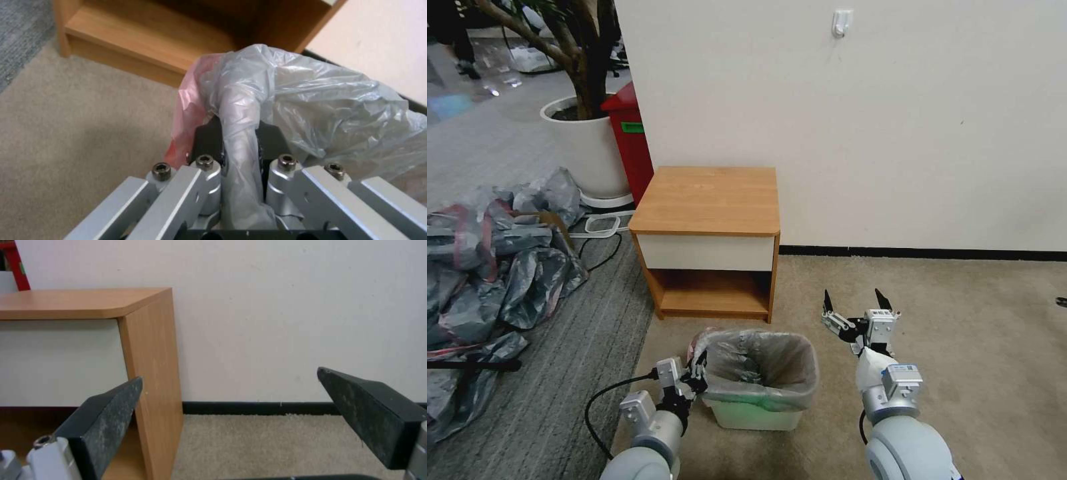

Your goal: Pick up the garbage bag from the table and place it over the trash can.

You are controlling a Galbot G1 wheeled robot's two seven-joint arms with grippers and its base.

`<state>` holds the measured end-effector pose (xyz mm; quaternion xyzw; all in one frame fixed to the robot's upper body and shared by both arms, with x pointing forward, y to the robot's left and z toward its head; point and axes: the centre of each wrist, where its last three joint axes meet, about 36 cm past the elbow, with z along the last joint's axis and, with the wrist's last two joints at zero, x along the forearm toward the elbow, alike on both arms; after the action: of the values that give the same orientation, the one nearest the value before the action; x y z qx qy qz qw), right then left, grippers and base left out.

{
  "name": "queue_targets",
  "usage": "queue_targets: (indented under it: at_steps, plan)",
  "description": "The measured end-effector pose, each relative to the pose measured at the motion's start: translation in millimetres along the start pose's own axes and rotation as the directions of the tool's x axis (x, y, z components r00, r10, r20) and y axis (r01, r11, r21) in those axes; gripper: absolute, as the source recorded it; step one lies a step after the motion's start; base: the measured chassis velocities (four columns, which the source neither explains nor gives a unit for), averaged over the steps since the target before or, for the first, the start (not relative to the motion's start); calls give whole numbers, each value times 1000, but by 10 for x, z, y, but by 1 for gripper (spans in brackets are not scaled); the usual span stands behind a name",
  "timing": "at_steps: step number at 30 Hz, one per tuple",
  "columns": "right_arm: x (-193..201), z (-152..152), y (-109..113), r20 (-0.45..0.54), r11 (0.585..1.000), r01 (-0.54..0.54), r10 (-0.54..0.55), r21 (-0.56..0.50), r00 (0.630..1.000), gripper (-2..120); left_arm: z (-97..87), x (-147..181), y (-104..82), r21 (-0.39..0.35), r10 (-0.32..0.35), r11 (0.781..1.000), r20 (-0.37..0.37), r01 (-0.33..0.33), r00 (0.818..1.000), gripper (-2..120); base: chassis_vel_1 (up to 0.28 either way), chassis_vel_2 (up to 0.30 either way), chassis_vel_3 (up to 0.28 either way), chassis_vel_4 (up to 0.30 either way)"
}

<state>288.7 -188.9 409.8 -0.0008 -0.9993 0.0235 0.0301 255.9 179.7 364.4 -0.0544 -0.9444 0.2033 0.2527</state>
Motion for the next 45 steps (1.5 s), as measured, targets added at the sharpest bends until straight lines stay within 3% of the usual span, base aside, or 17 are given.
queue_targets:
  at_steps: [22, 27, 31, 34, 36, 39, 45]
  plan:
    - [22, -9, -14, -10, 1000, -9, 8, -21, 1000, 100, -36, 201, -14, -88, 2, 996, 49, 2, 999, 87, 0, 0, 0, 0]
    - [100, -24, -29, -32, 996, -2, -1, -93, 999, 100, -194, 337, 71, -172, 17, 985, 156, 10, 988, 99, 0, 0, 0, 0]
    - [198, 25, -140, -33, 993, -9, 6, -114, 999, 100, -408, 498, 170, -254, 16, 966, 241, 47, 970, 100, 0, 0, 0, 0]
    - [326, 81, -323, -16, 994, -4, 2, -110, 1000, 100, -666, 647, 388, -394, 50, 914, 340, 94, 939, 100, 0, 0, 0, 0]
    - [351, 83, -352, -15, 993, -4, 3, -115, 1000, 100, -700, 663, 418, -409, 54, 907, 350, 101, 935, 100, 0, 0, 0, 0]
    - [477, 93, -454, -10, 990, 6, -7, -142, 1000, 100, -957, 809, 623, -470, 45, 867, 403, 165, 914, 100, 0, 0, 0, 0]
    - [500, 102, -513, 17, 988, -6, 8, -151, 1000, 100, -1103, 963, 756, -509, 32, 838, 405, 196, 914, 100, 0, 0, 0, 0]
